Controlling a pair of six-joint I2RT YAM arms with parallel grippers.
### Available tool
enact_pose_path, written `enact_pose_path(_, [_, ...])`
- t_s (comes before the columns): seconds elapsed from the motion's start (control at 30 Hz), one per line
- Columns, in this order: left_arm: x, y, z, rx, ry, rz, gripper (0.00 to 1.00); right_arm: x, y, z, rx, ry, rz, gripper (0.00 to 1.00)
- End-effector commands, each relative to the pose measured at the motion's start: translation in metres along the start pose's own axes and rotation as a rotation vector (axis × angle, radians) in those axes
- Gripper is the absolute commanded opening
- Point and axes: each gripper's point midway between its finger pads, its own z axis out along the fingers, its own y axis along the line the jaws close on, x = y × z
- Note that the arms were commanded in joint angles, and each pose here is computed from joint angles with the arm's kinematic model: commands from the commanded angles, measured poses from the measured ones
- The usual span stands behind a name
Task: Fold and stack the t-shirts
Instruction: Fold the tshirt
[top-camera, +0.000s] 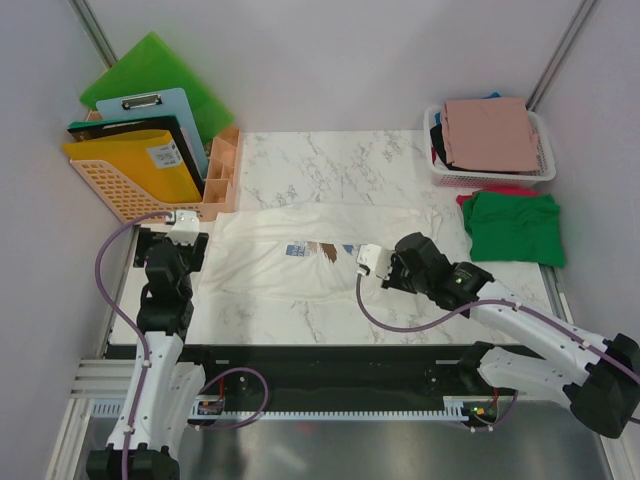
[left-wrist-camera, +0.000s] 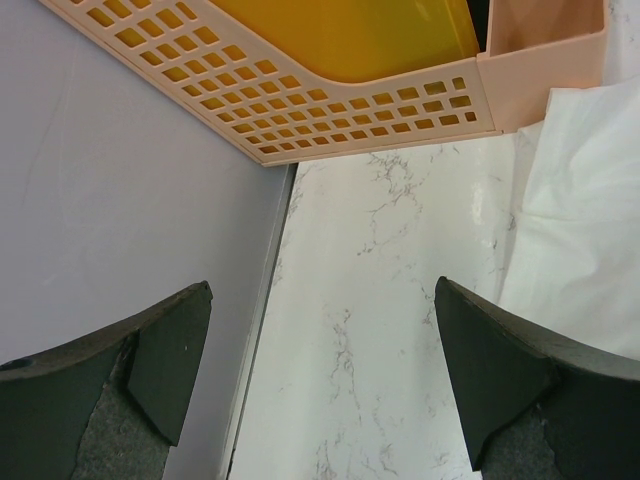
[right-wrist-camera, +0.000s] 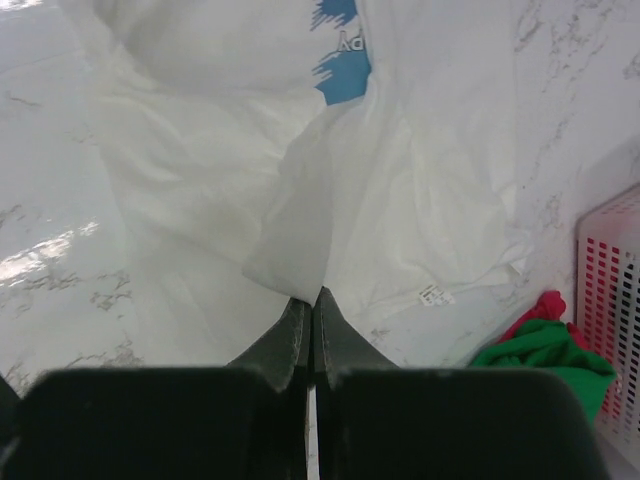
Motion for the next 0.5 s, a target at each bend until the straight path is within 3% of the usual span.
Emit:
enact_pose_path(0.0, [-0.005,0.003,-0.003,0.002,-0.015,0.019,1.0,-0.007,-0.038,0.007,0.156,-0.021,0.057,0.0])
enact_pose_path(0.47, [-0.001,-0.001,0.0,0.02,0.002,0.023,1.0,0.017,-0.137,0.035,0.285,0.006,0.23,0.0])
